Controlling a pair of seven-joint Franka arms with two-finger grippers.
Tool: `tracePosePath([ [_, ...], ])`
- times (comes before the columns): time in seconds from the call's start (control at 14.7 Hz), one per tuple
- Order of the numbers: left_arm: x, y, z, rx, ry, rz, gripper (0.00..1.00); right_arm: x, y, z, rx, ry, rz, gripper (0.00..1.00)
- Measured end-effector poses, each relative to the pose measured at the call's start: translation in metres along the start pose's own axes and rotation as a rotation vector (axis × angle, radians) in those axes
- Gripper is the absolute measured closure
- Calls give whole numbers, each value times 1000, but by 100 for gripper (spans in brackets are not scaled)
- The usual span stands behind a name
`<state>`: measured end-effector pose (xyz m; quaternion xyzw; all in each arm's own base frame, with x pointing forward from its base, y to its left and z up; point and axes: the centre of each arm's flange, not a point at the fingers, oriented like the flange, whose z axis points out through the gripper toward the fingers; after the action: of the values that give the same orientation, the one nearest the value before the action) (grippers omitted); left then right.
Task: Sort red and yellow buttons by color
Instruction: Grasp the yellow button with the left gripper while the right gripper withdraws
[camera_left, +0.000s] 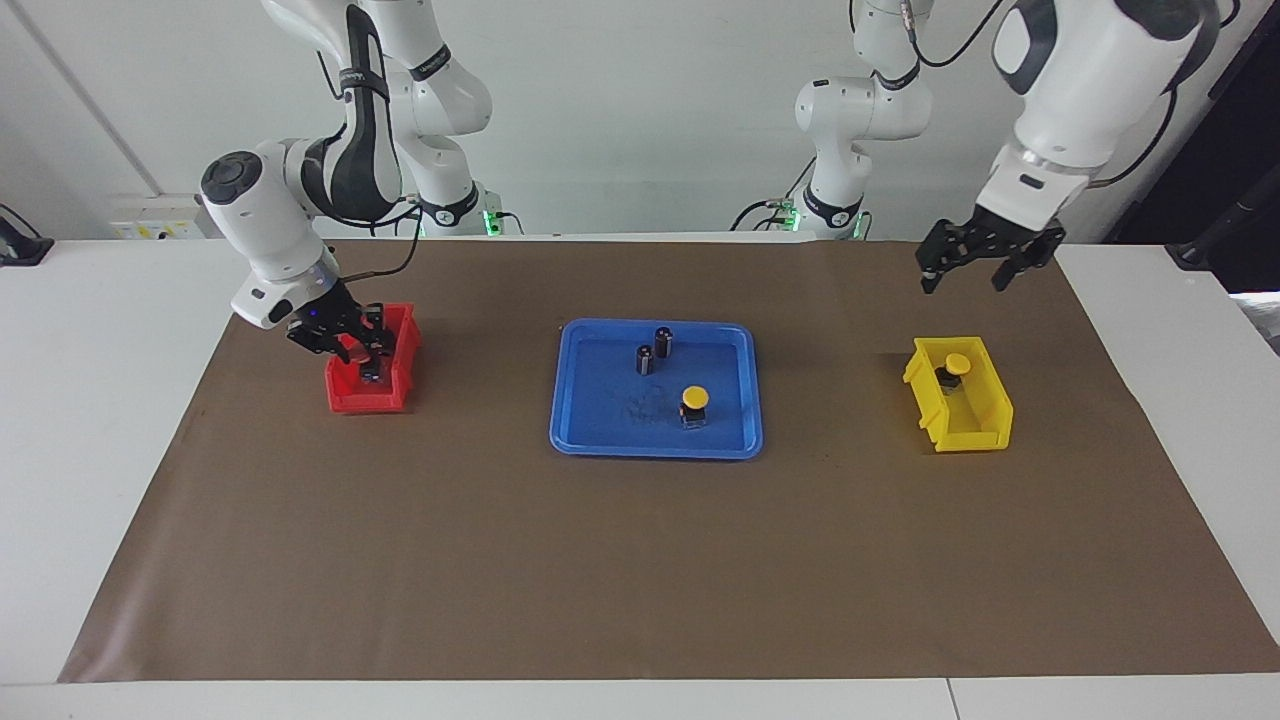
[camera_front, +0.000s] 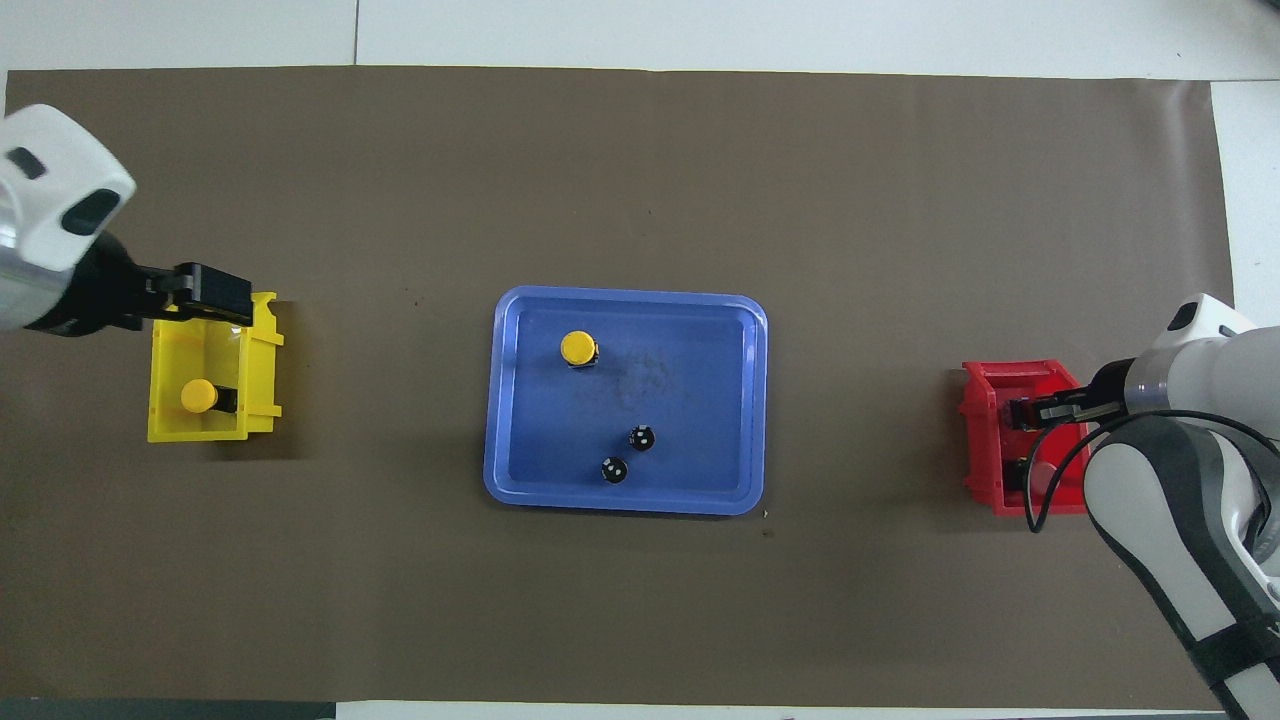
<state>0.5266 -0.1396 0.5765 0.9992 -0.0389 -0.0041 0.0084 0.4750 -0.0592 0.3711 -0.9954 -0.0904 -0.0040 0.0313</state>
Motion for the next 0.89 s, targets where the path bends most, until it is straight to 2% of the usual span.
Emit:
tracePosePath([
  [0.27, -14, 143, 87, -29, 46, -20, 0, -5, -1, 12, -3, 2, 2, 59],
  [0.48, -23, 218, 142, -49, 56, -44, 0, -7, -3, 21, -1, -7, -1, 59],
  [0.68, -29, 262, 180, -42, 35, -52, 0, -6, -8, 22, -1, -8, -8, 59],
  [0.82, -24, 275, 199, -26, 23, -59, 1, -5, -8, 21, -2, -6, -8, 56],
  [0.89, -20, 278, 208, -17, 19, -62, 0, -4, -8, 19, -3, -3, -9, 49],
])
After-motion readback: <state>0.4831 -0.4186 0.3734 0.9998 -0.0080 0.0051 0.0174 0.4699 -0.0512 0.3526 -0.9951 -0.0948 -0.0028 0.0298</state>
